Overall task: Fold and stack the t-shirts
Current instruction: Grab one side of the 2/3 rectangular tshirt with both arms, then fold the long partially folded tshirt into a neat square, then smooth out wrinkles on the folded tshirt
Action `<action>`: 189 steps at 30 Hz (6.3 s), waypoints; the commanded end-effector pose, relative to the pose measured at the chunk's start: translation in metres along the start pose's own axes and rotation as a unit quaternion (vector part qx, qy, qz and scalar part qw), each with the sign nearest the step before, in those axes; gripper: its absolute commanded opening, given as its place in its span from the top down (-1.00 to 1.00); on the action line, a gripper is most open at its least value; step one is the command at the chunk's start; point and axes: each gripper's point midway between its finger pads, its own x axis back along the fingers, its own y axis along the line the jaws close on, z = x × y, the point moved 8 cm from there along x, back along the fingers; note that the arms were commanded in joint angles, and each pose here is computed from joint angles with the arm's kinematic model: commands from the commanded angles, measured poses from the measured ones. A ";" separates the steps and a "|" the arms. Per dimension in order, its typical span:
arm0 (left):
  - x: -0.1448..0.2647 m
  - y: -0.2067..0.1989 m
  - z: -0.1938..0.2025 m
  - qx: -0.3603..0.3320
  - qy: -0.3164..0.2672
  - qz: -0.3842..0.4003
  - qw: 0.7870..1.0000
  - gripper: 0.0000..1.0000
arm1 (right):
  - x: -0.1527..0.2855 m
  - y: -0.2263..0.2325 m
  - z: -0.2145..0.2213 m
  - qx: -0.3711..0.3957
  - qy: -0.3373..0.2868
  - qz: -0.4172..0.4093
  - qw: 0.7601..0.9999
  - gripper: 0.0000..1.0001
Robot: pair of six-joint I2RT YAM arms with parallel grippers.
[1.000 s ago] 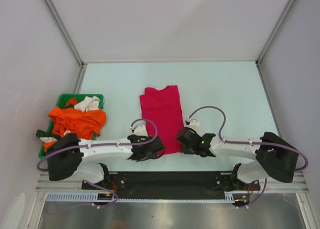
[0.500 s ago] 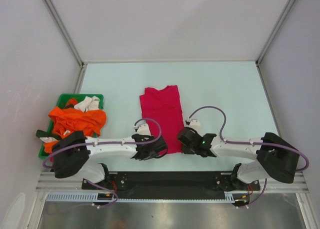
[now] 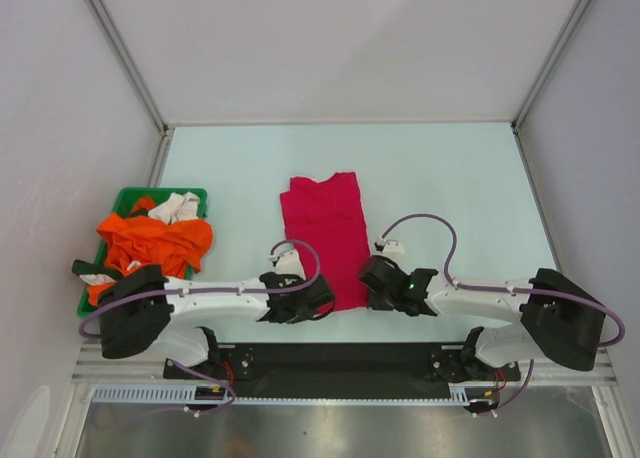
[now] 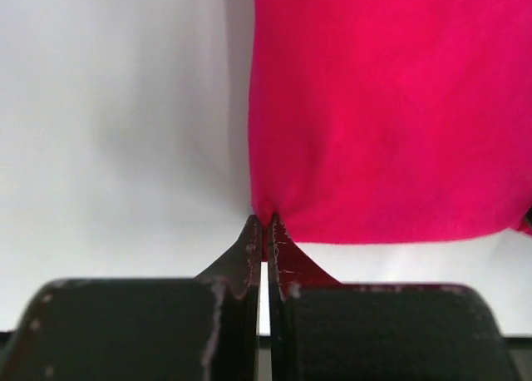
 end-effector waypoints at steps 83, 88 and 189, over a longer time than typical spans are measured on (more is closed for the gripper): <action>-0.051 -0.044 -0.270 0.027 -0.146 -0.042 0.988 1.00 | -0.094 0.000 -0.281 -0.060 -0.137 0.097 0.984 1.00; -0.058 -0.043 -0.274 0.027 -0.144 -0.052 0.988 1.00 | -0.103 0.004 -0.284 -0.059 -0.136 0.094 0.985 1.00; -0.102 -0.040 -0.179 -0.021 0.054 0.007 0.998 0.02 | -0.006 -0.003 -0.213 -0.060 -0.153 0.046 0.985 0.01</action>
